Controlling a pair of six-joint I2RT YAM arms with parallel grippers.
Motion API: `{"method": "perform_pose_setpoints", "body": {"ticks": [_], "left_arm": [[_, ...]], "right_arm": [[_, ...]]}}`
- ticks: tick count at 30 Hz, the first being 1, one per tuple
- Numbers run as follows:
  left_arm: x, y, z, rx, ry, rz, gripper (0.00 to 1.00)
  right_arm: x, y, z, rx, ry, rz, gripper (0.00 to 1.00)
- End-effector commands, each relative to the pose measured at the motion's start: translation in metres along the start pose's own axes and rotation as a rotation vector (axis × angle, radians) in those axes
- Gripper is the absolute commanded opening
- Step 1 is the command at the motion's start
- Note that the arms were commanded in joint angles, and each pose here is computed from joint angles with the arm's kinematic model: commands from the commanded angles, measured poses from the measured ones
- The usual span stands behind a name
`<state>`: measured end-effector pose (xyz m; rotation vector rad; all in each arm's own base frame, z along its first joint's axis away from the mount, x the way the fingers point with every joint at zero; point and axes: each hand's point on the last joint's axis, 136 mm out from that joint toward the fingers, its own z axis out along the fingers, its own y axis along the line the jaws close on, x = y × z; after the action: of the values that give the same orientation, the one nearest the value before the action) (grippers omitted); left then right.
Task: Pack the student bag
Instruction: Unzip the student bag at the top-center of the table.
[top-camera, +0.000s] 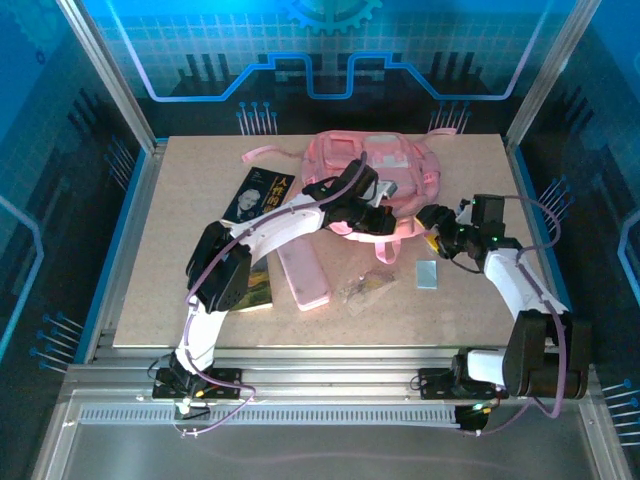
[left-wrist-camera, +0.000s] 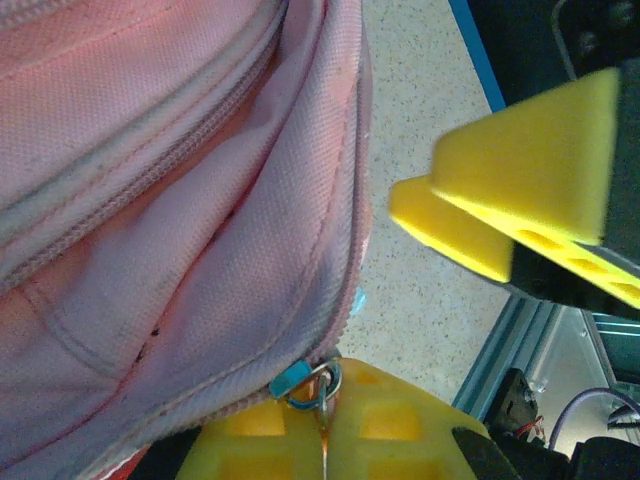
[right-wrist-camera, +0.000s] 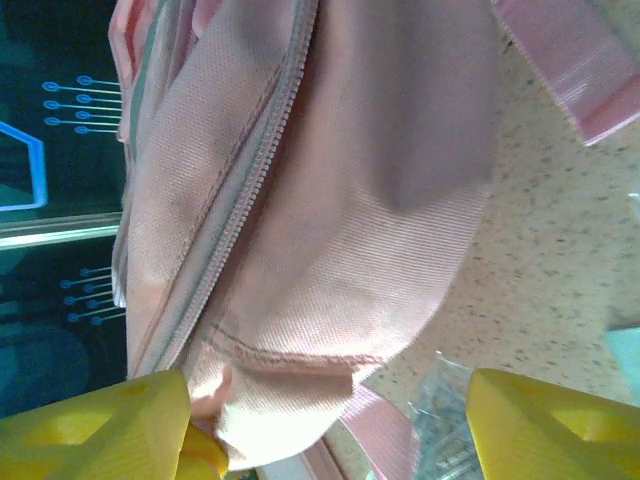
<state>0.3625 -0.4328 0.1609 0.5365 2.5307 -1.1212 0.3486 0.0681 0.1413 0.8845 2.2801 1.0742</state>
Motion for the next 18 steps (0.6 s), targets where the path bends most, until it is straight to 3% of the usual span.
{"method": "perform_pose_setpoints", "body": {"ticks": [1, 4, 6, 9, 12, 13, 18], "left_arm": [[-0.003, -0.034, -0.016, 0.084, -0.037, 0.049, 0.00], [0.004, -0.033, -0.014, 0.087, -0.022, 0.039, 0.00], [0.007, -0.033, -0.014, 0.093, -0.014, 0.031, 0.00], [0.011, -0.035, -0.016, 0.101, -0.005, 0.036, 0.00], [0.013, -0.032, -0.021, 0.084, -0.004, 0.052, 0.00], [0.014, -0.029, -0.022, 0.072, -0.004, 0.052, 0.00], [0.012, 0.010, -0.040, -0.017, -0.026, -0.013, 0.00]], "right_arm": [[-0.007, 0.033, 0.012, -0.158, -0.037, 0.005, 0.73], [-0.009, 0.038, 0.027, -0.182, -0.069, -0.006, 0.70], [-0.007, 0.036, 0.039, -0.170, -0.070, -0.007, 0.62], [-0.009, 0.033, 0.051, -0.162, -0.075, -0.013, 0.39], [-0.010, 0.024, 0.056, -0.133, -0.069, -0.013, 0.07], [-0.012, 0.020, 0.055, -0.115, -0.073, -0.014, 0.00], [-0.020, 0.002, 0.037, -0.027, -0.113, -0.045, 0.00]]}}
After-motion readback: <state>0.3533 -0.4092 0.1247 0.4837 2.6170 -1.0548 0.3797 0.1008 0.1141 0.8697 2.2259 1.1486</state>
